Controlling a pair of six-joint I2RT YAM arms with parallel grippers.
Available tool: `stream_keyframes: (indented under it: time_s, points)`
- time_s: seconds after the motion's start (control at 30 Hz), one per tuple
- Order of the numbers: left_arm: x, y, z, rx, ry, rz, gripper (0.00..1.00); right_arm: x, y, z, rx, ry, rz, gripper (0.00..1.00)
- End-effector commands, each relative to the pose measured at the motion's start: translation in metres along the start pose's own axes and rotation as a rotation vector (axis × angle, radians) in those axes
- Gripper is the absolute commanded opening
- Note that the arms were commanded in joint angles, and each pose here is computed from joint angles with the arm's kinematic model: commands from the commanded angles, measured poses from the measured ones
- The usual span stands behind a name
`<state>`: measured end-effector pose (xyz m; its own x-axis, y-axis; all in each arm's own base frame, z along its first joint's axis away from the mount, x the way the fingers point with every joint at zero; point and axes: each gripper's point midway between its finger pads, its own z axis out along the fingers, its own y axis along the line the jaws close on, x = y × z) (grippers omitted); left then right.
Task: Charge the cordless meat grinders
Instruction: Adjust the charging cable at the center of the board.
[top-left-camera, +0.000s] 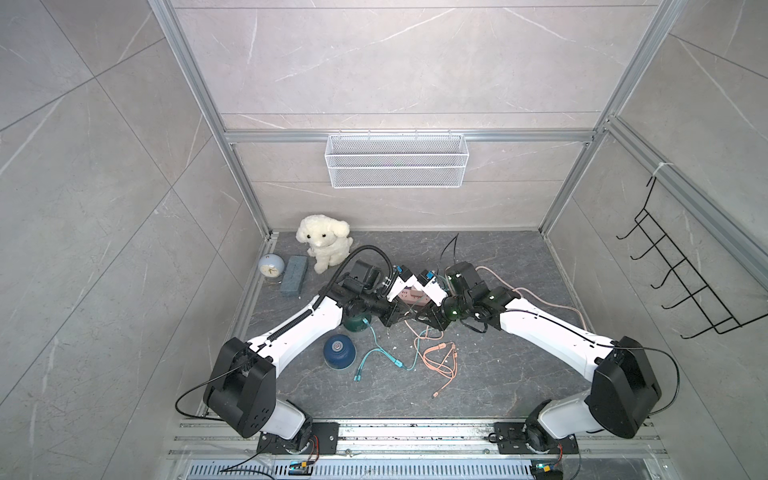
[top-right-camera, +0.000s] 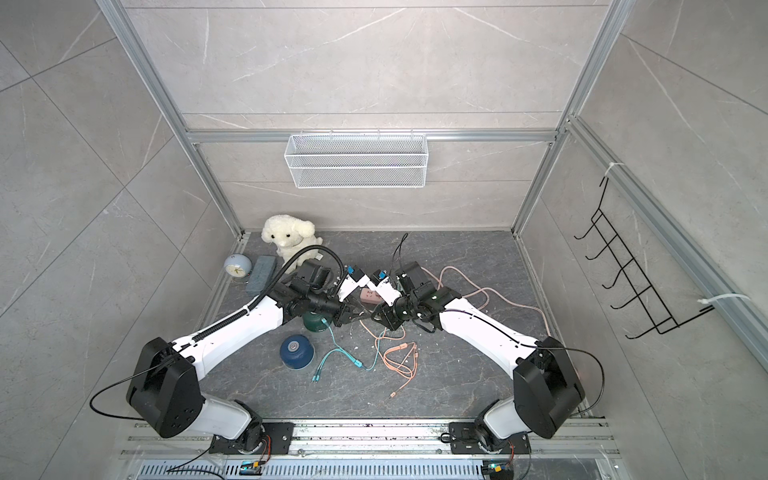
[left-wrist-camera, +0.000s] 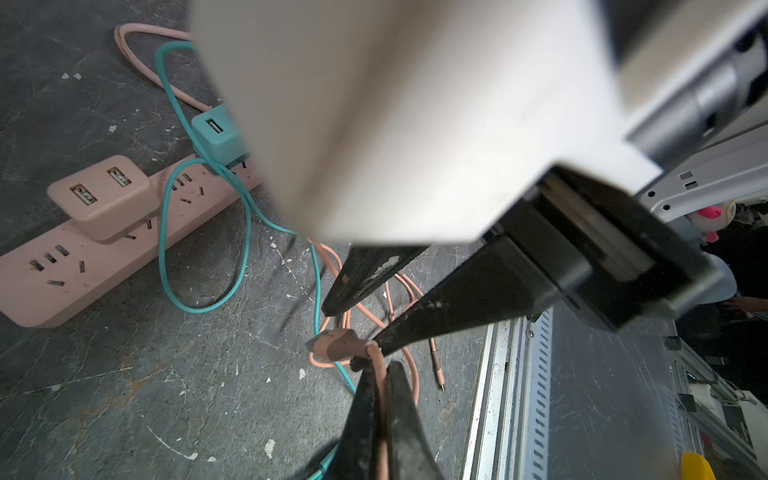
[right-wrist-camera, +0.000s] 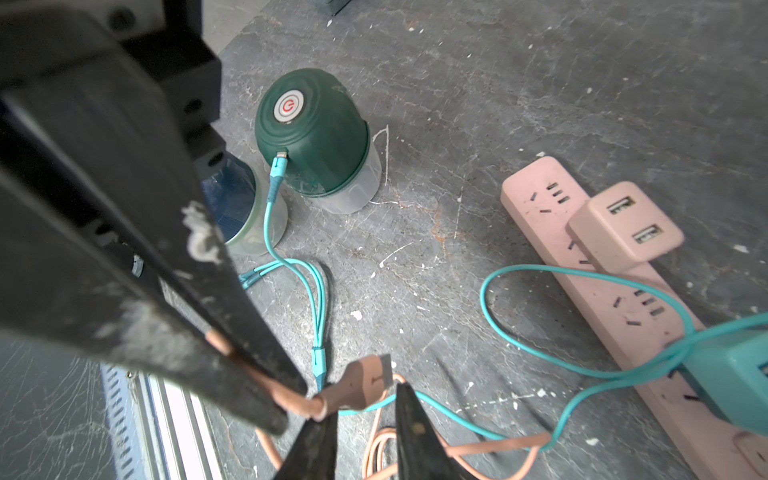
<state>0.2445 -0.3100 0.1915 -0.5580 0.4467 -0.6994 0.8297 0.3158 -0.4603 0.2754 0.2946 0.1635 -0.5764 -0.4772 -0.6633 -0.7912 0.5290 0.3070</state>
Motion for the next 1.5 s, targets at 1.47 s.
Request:
stream_keyframes:
  time_s: [1.47]
  points:
    - [-0.004, -0.017, 0.001, 0.085, 0.028, -0.020, 0.00, -0.006, 0.001, -0.010, 0.031, -0.071, -0.237, 0.30]
